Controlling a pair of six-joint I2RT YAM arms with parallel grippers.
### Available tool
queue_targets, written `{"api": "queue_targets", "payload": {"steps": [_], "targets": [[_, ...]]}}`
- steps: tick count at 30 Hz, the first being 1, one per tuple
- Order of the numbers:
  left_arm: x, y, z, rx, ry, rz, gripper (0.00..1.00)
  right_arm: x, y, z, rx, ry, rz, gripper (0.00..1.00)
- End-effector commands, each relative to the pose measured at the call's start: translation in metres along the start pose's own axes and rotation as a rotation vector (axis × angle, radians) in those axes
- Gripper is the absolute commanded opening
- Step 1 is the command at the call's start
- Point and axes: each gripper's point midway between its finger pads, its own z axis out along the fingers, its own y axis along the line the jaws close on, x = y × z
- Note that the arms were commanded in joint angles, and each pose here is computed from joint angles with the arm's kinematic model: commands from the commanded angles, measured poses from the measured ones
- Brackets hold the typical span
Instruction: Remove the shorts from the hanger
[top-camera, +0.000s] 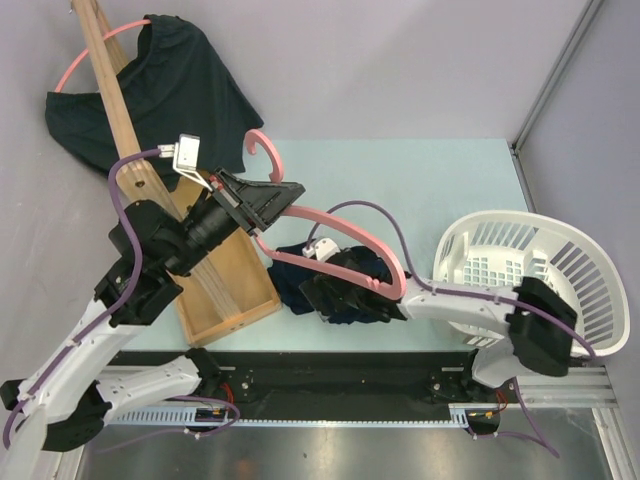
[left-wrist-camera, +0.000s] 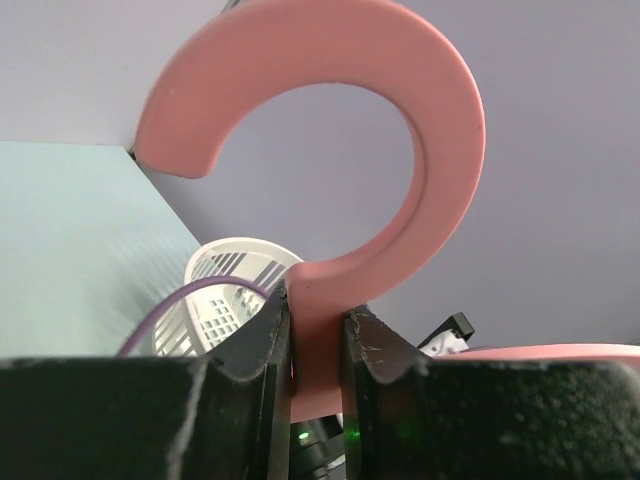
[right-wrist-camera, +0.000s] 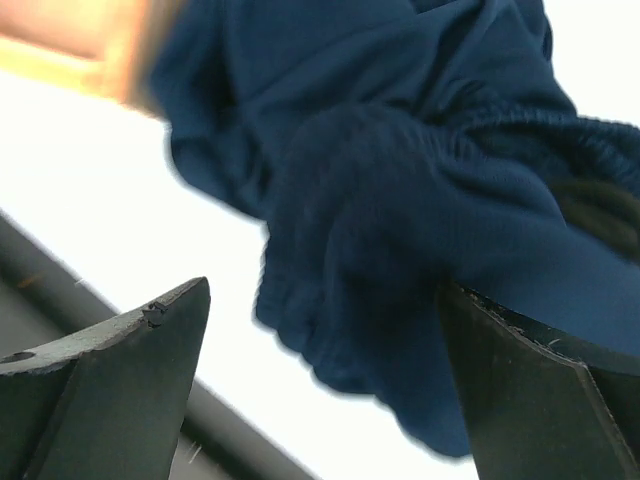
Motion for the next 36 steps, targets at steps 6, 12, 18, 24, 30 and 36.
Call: {"api": "queue_targets", "payload": {"steps": [6,12,18,24,30,36], "targets": [[-0.008,-0.008,-0.008,0.029,-0.021,0.021,0.0,-0.015,-0.004,0.072,0.124,-0.13,-0.13,1.0],[-0.007,-0.007,-0.011,0.024,-0.015,0.024,0.0,0.003,0.003,0.104,0.082,-0.09,-0.121,1.0],[-0.005,-0.005,-0.012,0.021,-0.013,0.019,0.0,0.022,-0.022,0.127,0.241,-0.053,-0.081,0.88],[-0.005,-0.008,-0.011,0.03,-0.009,0.009,0.01,0.003,-0.069,0.128,0.408,-0.094,0.021,0.24],[-0.006,-0.012,-0.013,0.043,-0.007,0.003,0.0,-0.072,-0.121,0.098,0.433,-0.243,0.164,0.0],[-0.006,-0.01,-0.013,0.032,-0.005,0.007,0.0,-0.168,-0.182,-0.004,0.549,-0.513,0.258,0.0]]}}
